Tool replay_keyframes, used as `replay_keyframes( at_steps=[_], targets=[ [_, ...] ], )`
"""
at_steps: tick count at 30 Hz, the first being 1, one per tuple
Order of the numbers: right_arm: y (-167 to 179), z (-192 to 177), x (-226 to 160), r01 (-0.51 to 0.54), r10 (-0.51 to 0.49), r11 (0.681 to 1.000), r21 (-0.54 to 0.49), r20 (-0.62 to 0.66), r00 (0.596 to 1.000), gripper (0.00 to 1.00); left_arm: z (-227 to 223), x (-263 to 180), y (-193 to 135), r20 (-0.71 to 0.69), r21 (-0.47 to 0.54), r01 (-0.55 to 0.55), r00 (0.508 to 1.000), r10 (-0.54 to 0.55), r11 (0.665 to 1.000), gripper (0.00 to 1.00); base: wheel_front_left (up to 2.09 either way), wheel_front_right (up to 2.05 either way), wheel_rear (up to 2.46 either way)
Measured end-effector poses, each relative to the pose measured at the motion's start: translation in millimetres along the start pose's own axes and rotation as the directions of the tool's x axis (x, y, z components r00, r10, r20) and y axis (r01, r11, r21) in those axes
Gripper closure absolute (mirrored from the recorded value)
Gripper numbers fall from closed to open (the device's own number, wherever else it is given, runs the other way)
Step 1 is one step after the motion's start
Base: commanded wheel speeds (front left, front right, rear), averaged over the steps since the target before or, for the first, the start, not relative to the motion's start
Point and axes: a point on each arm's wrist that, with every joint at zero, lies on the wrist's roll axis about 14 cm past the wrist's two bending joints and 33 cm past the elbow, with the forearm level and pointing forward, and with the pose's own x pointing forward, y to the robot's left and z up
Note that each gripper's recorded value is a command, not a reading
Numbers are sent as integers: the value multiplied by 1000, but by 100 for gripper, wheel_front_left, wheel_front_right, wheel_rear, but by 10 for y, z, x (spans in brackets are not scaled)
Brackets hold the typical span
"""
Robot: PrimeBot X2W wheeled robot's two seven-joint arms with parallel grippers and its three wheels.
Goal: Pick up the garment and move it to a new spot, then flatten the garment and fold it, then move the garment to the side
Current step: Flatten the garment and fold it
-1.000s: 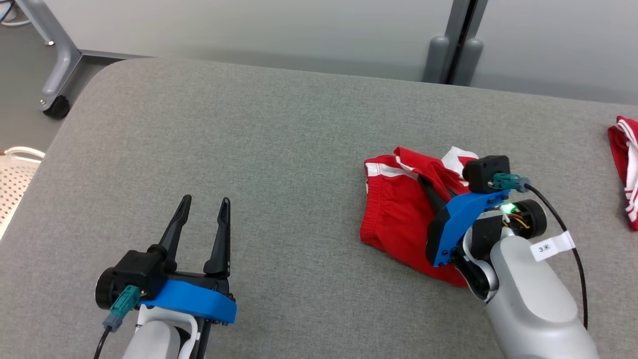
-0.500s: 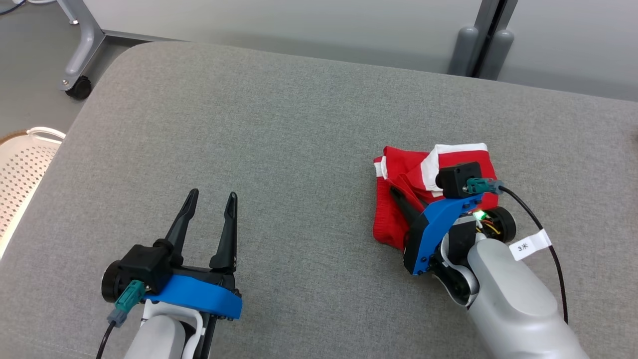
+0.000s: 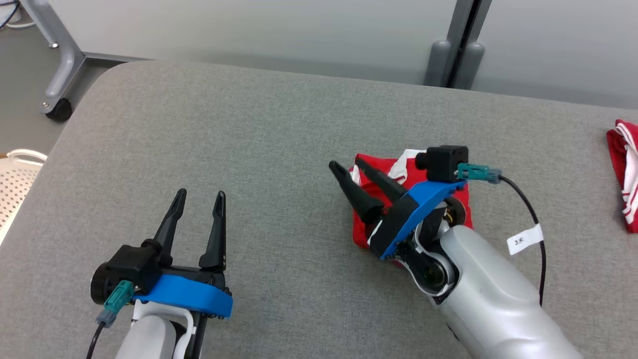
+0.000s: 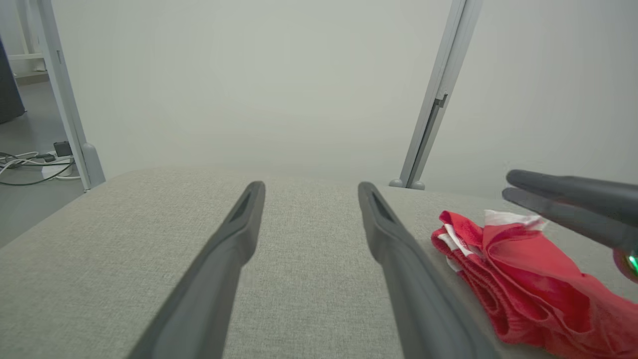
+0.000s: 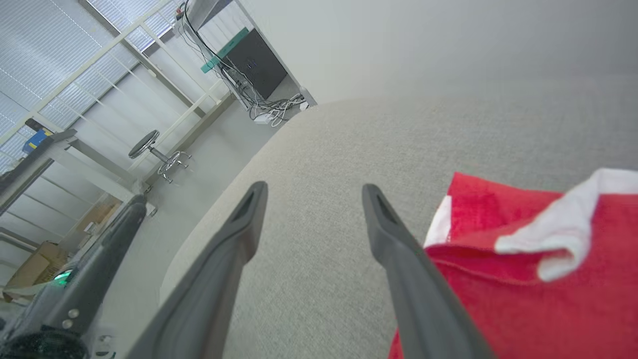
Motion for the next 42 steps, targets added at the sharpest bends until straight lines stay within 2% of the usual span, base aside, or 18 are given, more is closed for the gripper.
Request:
replay_keyframes(
  at_steps=[4, 6, 8, 12, 15, 16, 17, 18, 19, 25, 31, 36, 42],
  targets=[
    [-125, 498, -110, 55, -47, 998, -36, 195, 980, 0, 50, 6, -48, 16, -1, 16, 1000, -16, 1000, 0, 0, 0, 0],
    [-311, 704, -233, 125, -102, 990, -66, 272, 957, 0, 48, -13, -66, 16, 1, 22, 1000, -22, 1000, 0, 0, 0, 0],
    [-611, 827, -414, 225, -181, 968, -113, 310, 934, 0, 61, -16, -86, 21, 3, 28, 999, -28, 1000, 0, 0, 0, 0],
    [-1258, 656, -807, 415, -364, 893, -172, 264, 893, 0, 63, -10, -130, 23, 0, 40, 999, -40, 999, 0, 0, 0, 0],
    [-1466, 492, -916, 478, -437, 857, -192, 219, 872, 0, 44, -8, -134, 17, -1, 41, 999, -41, 999, 0, 0, 0, 0],
    [-1488, 415, -915, 485, -450, 852, -198, 196, 871, 9, 34, -6, -136, 15, -1, 41, 999, -41, 999, 0, 0, 0, 0],
    [-1494, 338, -903, 486, -457, 850, -203, 174, 872, 57, 24, -4, -137, 12, -1, 41, 999, -41, 999, 0, 0, 0, 0],
    [-1485, 255, -878, 483, -461, 851, -204, 149, 875, 91, 14, -2, -137, 9, -1, 41, 999, -41, 999, 0, 0, 0, 0],
    [-1456, 174, -836, 473, -458, 856, -209, 119, 881, 100, 8, 1, -134, 7, -2, 41, 999, -41, 999, 0, 0, 0, 0],
    [-1208, -144, -516, 363, -382, 896, -254, -28, 924, 100, -7, 23, -107, 2, -5, 31, 1000, -31, 1000, 0, 0, 0, 0],
    [-800, -124, -71, 212, -246, 935, -284, -92, 965, 100, -18, 8, -64, -4, -2, 15, 1000, -15, 1000, 0, 0, 0, 0],
    [-673, 37, 165, 170, -204, 932, -319, -73, 976, 100, -18, -25, -2, -8, 1, -5, 1000, 5, 1000, 0, 0, 0, 0],
    [-691, 247, 190, 199, -203, 941, -273, 16, 979, 100, 3, -49, 47, -3, 0, -18, 1000, 18, 1000, 0, 0, 0, 0]
  ],
)
